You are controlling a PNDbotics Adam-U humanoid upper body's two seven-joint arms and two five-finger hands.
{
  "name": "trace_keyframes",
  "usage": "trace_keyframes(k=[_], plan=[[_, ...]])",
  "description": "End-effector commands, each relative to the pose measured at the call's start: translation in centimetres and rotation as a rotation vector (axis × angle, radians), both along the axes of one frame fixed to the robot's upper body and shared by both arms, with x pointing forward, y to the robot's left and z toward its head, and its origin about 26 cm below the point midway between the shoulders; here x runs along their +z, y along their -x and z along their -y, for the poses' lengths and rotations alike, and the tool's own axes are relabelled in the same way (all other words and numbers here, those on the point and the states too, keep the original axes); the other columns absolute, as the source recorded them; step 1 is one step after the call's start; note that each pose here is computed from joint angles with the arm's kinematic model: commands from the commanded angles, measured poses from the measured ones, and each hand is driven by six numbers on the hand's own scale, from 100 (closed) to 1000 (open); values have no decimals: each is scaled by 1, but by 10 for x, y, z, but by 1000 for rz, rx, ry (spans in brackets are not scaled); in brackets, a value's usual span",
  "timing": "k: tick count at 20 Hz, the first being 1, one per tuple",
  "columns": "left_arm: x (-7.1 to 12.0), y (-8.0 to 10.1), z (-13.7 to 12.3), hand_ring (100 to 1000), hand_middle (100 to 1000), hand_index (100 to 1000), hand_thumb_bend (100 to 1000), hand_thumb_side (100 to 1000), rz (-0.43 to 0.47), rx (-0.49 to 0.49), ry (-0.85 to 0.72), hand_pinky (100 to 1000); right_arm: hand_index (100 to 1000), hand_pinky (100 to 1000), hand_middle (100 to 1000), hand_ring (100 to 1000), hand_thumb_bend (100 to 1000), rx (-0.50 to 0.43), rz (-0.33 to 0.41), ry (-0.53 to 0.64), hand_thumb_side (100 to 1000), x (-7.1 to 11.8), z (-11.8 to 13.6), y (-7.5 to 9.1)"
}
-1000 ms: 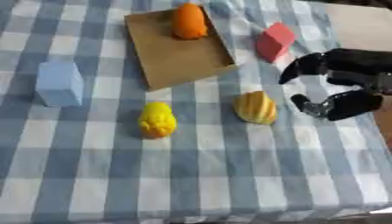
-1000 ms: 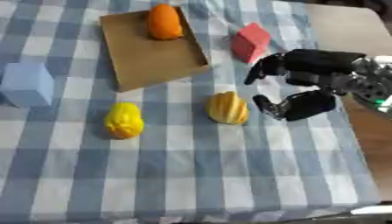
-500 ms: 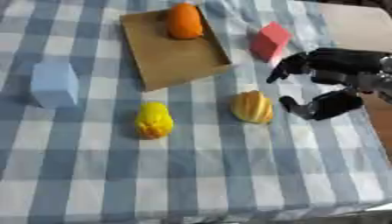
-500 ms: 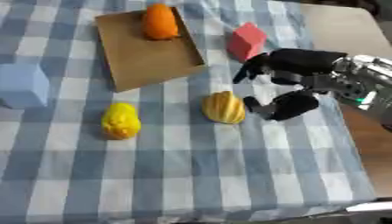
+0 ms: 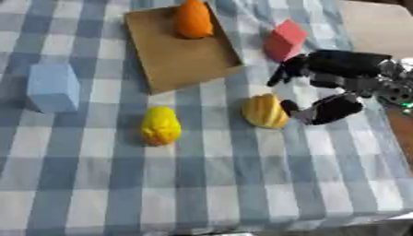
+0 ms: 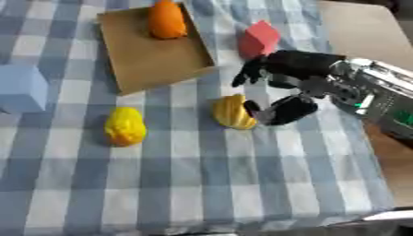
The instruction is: Pick up objects on the table and place them in the box.
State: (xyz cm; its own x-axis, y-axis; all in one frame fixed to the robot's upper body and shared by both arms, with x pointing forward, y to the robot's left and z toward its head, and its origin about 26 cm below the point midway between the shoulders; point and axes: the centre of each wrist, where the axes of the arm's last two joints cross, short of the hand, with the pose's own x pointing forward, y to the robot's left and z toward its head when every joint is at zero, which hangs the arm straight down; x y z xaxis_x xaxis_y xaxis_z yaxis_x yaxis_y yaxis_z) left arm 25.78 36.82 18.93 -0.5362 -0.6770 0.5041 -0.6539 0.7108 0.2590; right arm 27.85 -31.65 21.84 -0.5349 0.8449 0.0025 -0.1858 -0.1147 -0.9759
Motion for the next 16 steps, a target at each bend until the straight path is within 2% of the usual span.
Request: trace_keyframes(k=[1, 3, 6, 16], plan=[[7, 0, 1, 726, 742, 859, 369, 605, 15, -8, -16, 842, 843, 758, 751, 741, 100, 0, 25, 35, 496, 7, -4, 1], [6, 0, 1, 726, 742, 857, 368, 605, 14, -7, -10, 842, 836, 749, 731, 723, 100, -3, 33, 50, 549, 6, -6, 0], [5, 0, 2, 725, 742, 855, 365, 607, 11, -9, -4, 843, 831, 745, 725, 721, 100, -11, 64, 79, 548, 4, -7, 0], [3, 0, 3, 727, 739, 849, 349, 611, 7, -17, 4, 845, 840, 755, 756, 748, 100, -71, 95, 111, 462, 1, -7, 0]])
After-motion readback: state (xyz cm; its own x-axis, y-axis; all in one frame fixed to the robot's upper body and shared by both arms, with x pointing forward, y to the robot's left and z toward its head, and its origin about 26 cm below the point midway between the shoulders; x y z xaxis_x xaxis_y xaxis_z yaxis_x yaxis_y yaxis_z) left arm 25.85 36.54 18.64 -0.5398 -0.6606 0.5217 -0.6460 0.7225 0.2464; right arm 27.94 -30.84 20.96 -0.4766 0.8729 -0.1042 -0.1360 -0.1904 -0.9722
